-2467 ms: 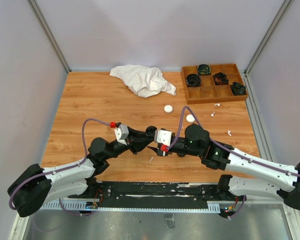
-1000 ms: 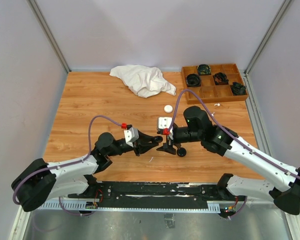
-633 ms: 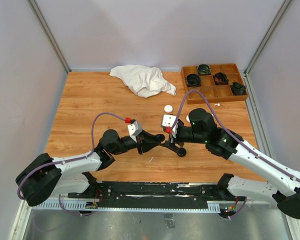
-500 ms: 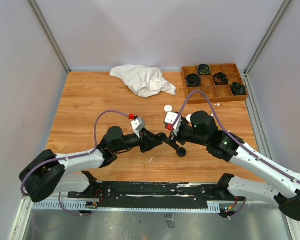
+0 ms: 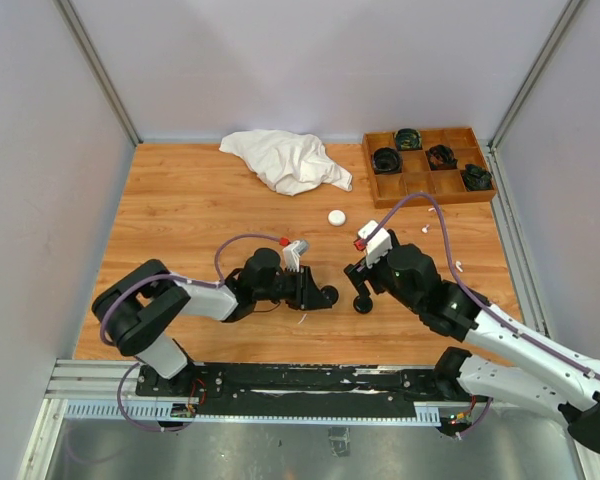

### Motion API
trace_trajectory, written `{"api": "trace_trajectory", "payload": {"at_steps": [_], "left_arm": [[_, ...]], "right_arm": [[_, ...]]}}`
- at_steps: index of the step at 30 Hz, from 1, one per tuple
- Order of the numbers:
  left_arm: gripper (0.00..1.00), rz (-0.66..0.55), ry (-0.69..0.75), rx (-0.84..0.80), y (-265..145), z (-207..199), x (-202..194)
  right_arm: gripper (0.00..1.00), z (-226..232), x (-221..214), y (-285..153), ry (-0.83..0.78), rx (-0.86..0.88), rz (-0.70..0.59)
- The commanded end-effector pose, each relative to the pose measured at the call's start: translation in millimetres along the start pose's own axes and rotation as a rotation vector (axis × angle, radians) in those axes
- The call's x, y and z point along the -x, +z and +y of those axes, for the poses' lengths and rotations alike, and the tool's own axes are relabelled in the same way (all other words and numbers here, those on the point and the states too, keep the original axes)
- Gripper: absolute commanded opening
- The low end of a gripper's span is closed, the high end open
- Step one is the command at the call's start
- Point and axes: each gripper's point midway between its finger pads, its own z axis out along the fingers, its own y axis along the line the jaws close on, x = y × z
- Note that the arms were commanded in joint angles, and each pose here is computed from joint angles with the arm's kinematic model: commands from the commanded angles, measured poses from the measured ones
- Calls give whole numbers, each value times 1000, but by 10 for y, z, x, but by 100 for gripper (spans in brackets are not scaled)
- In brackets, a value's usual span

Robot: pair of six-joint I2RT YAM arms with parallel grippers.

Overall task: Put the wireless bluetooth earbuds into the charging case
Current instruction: Close the charging case, then place the charging case at the center of the board.

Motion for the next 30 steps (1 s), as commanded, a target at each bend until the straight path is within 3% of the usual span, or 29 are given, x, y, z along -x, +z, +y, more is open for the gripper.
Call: {"api": "trace_trajectory", "payload": {"at_steps": [1, 6, 18, 25, 30], "left_arm": [[18, 55, -135, -7, 149, -13, -33], [20, 116, -209, 16, 305, 83, -167], [36, 184, -259, 142, 413, 306, -436], [62, 179, -241, 253, 352, 451, -419], [69, 170, -242, 311, 241, 519, -445]], "right_arm": [[77, -244, 21, -62, 106, -148, -49], [78, -312, -50, -98, 114, -191, -56], [80, -388, -119, -50, 111, -237, -46], [82, -428, -139, -8, 113, -255, -32], [85, -542, -143, -21, 113, -311, -23]]}}
